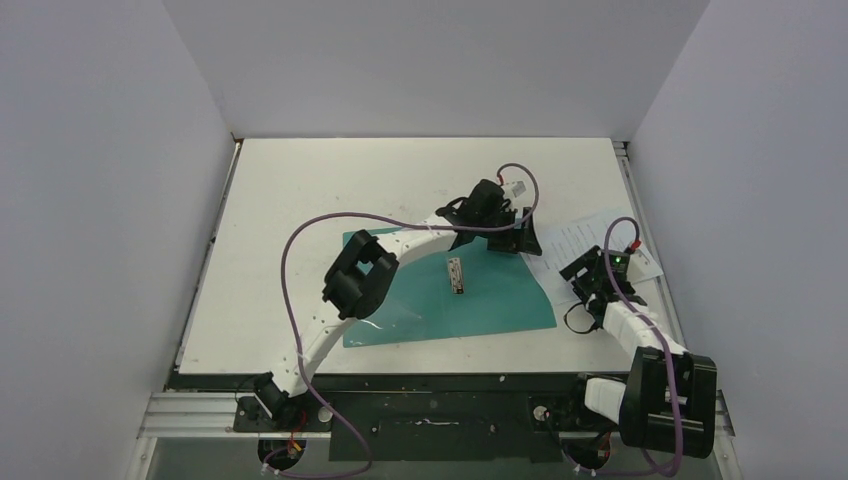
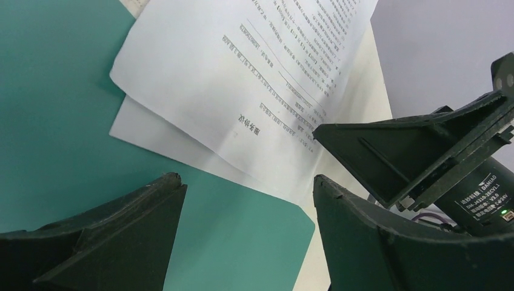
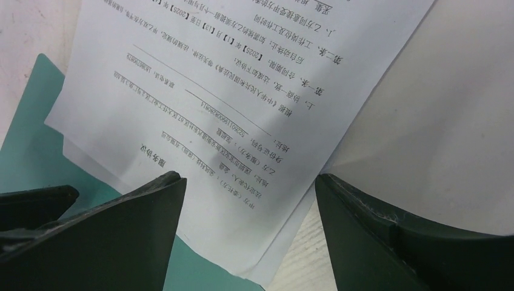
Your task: Put the files into the folder
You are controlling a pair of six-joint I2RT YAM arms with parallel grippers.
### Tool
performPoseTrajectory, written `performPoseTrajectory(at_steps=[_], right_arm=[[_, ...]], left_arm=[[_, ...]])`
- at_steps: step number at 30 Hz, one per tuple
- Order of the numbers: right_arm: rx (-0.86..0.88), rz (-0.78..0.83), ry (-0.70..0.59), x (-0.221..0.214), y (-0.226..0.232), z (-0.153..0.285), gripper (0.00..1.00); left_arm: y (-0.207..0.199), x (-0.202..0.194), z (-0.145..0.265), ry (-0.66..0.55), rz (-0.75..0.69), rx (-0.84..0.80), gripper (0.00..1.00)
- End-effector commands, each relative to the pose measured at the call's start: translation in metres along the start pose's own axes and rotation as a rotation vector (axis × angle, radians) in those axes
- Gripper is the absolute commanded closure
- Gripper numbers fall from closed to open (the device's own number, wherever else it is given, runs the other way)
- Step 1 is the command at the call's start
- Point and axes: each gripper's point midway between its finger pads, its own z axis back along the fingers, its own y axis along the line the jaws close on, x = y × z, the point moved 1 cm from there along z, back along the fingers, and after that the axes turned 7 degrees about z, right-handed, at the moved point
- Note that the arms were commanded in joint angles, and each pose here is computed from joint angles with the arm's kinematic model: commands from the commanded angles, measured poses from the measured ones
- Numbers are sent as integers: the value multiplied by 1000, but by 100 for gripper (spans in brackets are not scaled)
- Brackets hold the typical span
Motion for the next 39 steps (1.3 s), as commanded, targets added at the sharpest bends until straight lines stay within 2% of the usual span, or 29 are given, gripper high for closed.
performPoseTrajectory(at_steps=[1, 5, 10, 20, 33, 37, 39], right_arm=[[49, 19, 60, -20, 0, -3, 23], [93, 26, 77, -28, 4, -2, 40], [104, 41, 91, -34, 3, -2, 67], [101, 57, 68, -31, 1, 1, 94], [192, 123, 104, -50, 16, 21, 95], [200, 142, 36, -33, 27, 33, 95], [199, 144, 5, -20, 33, 38, 86]], left_arm=[[-8, 7, 10, -11, -24, -27, 24], [-2, 6, 15, -10, -24, -7, 24], [3, 3, 20, -12, -16, 5, 25], [3, 1, 27, -18, -11, 8, 25], [-9, 13, 52, -58, -20, -9, 25], [-22, 18, 63, -77, -36, -31, 25], [-28, 21, 66, -83, -42, -45, 25]])
